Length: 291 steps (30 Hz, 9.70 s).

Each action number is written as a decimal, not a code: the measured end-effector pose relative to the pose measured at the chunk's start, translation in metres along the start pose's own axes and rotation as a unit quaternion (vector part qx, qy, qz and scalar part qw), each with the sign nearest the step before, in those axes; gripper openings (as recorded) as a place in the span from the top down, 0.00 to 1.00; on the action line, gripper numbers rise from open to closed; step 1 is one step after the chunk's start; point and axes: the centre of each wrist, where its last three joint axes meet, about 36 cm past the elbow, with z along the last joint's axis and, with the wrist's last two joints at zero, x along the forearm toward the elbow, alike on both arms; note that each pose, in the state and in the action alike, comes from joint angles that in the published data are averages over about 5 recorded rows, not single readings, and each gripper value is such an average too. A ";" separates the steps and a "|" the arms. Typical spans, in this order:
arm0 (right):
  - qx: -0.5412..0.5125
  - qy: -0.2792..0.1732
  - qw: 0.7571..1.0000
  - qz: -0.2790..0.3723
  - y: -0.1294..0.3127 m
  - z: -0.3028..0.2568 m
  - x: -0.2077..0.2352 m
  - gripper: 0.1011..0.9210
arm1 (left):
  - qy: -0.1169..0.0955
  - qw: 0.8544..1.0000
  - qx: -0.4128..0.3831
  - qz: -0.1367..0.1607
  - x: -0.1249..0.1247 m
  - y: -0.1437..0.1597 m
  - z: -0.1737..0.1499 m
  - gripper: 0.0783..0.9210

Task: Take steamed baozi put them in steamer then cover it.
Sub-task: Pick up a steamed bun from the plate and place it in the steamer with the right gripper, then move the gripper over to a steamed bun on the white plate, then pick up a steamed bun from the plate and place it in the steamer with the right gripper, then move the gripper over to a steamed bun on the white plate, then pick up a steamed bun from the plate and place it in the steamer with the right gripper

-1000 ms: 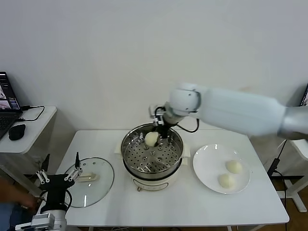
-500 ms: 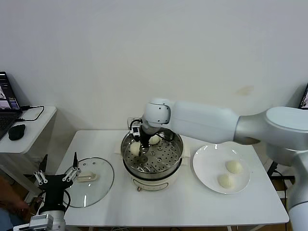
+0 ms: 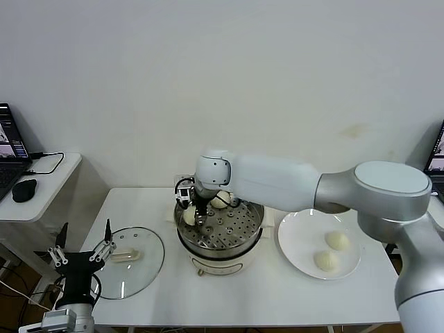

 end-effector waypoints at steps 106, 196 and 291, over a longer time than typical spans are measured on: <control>-0.068 0.104 0.991 -0.038 0.173 0.390 0.019 0.40 | 0.030 0.999 -0.022 0.012 0.030 -0.013 0.012 0.12; 0.567 -0.030 0.823 -0.035 0.047 0.056 0.069 0.12 | -0.005 1.000 -0.002 -0.020 0.017 -0.005 -0.006 0.12; -0.078 0.139 0.987 0.005 0.126 0.453 0.036 0.45 | -0.003 1.000 -0.014 0.006 0.018 -0.003 -0.003 0.12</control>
